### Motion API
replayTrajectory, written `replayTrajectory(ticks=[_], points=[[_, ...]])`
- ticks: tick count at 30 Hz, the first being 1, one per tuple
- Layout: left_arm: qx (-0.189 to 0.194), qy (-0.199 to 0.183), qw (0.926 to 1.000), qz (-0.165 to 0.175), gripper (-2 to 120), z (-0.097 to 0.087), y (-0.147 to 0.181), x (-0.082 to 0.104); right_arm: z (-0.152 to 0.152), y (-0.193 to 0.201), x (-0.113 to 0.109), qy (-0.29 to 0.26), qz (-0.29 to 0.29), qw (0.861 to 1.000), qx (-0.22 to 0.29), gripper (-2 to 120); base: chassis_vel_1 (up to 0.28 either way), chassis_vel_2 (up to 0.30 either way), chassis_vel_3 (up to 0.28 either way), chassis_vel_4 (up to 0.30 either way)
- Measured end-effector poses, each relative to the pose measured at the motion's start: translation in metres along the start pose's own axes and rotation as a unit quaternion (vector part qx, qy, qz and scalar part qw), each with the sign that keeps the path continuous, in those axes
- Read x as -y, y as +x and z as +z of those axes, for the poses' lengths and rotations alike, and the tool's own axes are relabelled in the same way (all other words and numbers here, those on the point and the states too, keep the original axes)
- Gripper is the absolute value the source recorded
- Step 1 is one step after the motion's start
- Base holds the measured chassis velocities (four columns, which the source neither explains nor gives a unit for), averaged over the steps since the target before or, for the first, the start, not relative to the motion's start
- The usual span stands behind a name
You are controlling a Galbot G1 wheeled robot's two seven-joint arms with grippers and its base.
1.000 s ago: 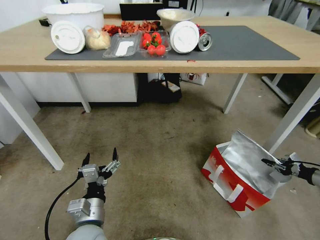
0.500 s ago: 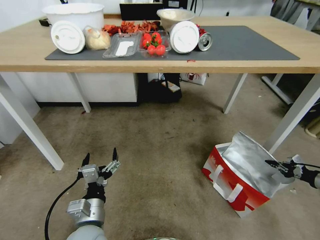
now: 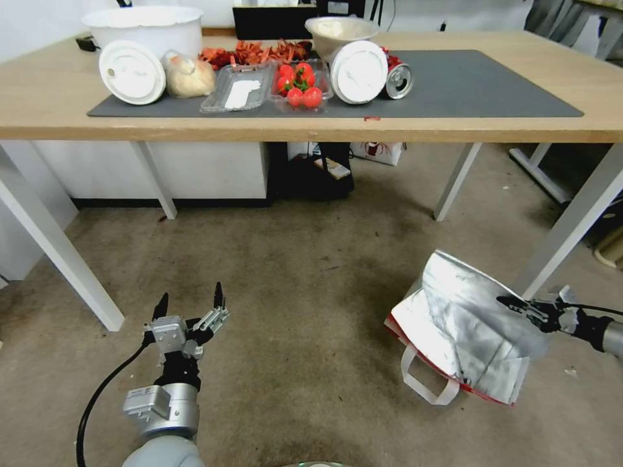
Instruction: Pick up the food delivery bag from the floor and place it on the table.
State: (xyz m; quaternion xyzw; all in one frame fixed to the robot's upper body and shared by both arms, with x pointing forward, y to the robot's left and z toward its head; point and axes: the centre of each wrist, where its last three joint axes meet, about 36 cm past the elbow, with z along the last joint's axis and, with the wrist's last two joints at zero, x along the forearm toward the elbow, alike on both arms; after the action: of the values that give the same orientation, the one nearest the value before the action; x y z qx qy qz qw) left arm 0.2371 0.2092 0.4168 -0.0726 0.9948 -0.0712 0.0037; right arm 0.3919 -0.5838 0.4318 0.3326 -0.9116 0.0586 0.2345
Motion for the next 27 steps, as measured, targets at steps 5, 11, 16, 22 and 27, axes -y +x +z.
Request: replayTrajectory(ticks=[5,11,16,22,27], points=[[0.001,0.001,1.0,-0.002,100,-0.001,0.0,0.001,-0.018,-0.006,-0.009,0.011,-0.025,1.0,0.006,0,0.0,0.0,0.0,0.0],[0.0,0.0,1.0,-0.008,100,-0.003,-0.002,-0.001,-0.057,-0.013,-0.023,-0.001,-0.076,0.997,0.024,0,0.0,0.0,0.0,0.0],[0.0,0.0,0.9999,-0.012,100,-0.004,-0.004,-0.003,-0.08,-0.016,-0.033,-0.016,-0.118,0.992,0.033,0,0.0,0.0,0.0,0.0],[0.001,-0.002,0.9999,-0.01,100,-0.006,-0.005,-0.005,-0.107,-0.018,-0.041,-0.026,-0.184,0.982,0.027,0,0.0,0.0,0.0,0.0],[0.002,-0.001,0.9999,-0.011,100,-0.006,-0.006,-0.006,-0.119,-0.018,-0.045,-0.038,-0.222,0.974,0.025,0,0.0,0.0,0.0,0.0]])
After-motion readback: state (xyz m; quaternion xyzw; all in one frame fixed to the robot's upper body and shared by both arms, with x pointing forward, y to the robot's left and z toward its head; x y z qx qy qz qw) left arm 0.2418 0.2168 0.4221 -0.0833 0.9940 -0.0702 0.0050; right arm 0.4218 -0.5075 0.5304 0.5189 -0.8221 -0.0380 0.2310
